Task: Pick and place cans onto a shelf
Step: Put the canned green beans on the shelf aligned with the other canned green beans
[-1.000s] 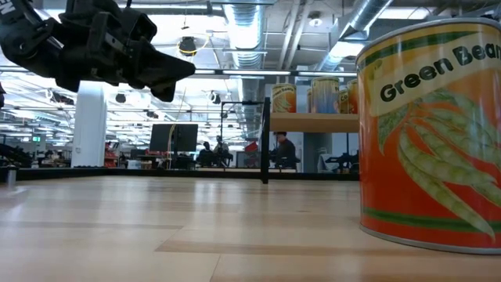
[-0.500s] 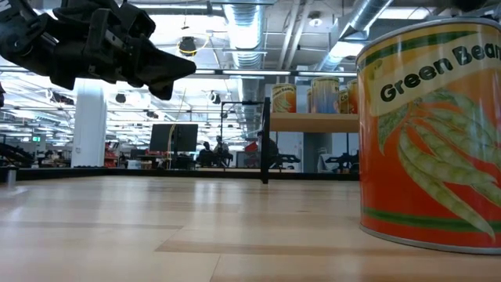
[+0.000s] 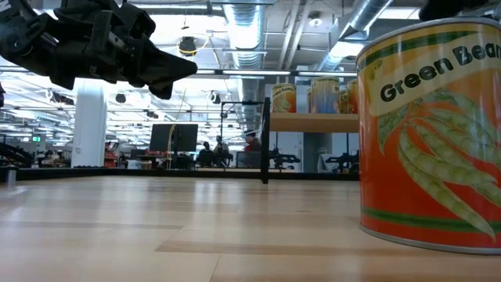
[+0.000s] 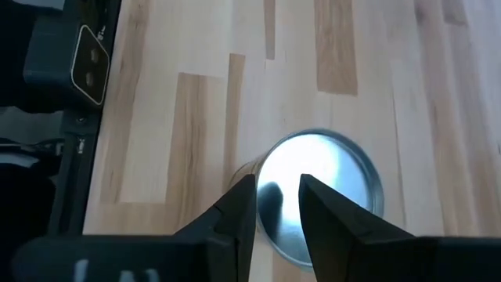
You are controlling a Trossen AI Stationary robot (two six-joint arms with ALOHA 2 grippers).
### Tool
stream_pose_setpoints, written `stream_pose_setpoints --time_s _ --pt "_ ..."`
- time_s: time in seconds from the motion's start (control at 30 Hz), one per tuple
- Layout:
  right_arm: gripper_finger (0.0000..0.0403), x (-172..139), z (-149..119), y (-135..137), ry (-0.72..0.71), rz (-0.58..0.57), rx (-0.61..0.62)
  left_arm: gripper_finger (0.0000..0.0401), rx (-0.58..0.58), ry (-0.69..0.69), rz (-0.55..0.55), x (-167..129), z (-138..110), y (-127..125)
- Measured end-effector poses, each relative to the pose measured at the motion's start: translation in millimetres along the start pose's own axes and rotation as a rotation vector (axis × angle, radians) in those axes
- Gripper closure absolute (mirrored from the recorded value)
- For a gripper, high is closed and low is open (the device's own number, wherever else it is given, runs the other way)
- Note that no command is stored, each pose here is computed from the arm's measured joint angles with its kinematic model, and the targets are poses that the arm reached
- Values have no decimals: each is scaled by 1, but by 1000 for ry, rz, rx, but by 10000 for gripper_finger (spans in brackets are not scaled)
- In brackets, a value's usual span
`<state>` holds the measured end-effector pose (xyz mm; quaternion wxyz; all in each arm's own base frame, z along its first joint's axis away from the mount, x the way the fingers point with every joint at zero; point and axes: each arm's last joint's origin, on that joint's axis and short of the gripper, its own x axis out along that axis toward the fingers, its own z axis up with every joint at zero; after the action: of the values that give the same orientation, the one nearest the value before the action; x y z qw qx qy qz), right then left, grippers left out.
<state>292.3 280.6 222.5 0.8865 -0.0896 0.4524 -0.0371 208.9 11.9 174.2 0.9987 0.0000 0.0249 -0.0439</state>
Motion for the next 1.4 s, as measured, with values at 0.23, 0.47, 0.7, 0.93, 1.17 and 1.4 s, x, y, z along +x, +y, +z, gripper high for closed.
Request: stream_pose_setpoints --time_s 0.23,0.47,0.7,0.93,1.17,1.4 --pt "280 1 -1 1 19 23 -1 392 -12 0 0 0 0 0" --pt "280 14 -6 8 49 24 -18 392 -15 3 0 0 0 0" --pt "306 16 -5 3 58 -5 -13 392 -15 1 0 0 0 0" --pt "393 18 -2 -5 82 -13 -92 392 -23 0 25 0 0 1" --pt "398 1 23 -33 66 9 -144 392 -38 4 25 0 0 1" --pt "399 -43 66 -104 7 -70 -211 392 -57 6 25 0 -1 1"
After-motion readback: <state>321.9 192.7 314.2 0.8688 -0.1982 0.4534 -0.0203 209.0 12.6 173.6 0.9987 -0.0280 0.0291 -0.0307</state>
